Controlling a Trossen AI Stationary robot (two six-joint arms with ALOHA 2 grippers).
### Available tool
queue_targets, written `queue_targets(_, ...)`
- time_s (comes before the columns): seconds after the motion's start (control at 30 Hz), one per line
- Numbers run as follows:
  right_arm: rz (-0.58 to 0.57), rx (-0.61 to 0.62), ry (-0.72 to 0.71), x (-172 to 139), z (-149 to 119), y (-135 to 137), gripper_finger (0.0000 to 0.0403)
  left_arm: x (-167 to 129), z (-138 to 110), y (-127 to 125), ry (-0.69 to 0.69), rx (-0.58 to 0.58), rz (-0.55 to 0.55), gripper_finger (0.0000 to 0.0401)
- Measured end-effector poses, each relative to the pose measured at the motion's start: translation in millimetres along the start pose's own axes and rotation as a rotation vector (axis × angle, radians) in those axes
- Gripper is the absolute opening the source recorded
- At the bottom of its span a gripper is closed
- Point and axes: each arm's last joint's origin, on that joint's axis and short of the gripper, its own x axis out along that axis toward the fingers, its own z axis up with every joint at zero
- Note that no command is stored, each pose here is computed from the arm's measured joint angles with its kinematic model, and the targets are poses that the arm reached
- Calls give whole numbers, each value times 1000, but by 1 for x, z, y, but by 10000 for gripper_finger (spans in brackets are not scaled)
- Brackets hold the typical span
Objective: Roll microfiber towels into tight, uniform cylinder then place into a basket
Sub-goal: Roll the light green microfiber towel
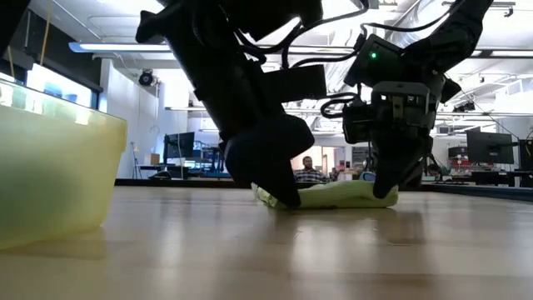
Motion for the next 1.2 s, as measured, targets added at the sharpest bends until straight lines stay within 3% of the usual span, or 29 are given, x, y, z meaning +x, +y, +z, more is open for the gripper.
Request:
queue_targets(0.2, -2, -41, 5, 0, 0, 0, 1, 3, 0, 5, 26, -30, -38, 9)
queue_targets(0.33, 16, -78, 28, 0, -2, 0, 1, 2, 4, 11, 47, -57, -97, 9)
queue_targets(0.6, 57, -202, 59, 0, -3, 1, 1, -9, 17, 26, 79, -92, -373, 2)
queue_targets(0.83, 61, -293, 70, 1, -6, 4, 1, -6, 21, 42, 124, -184, -499, 1)
queue_targets(1.2, 74, -474, 80, 7, -14, 16, 1, 16, -11, 49, 25, -421, -734, 0)
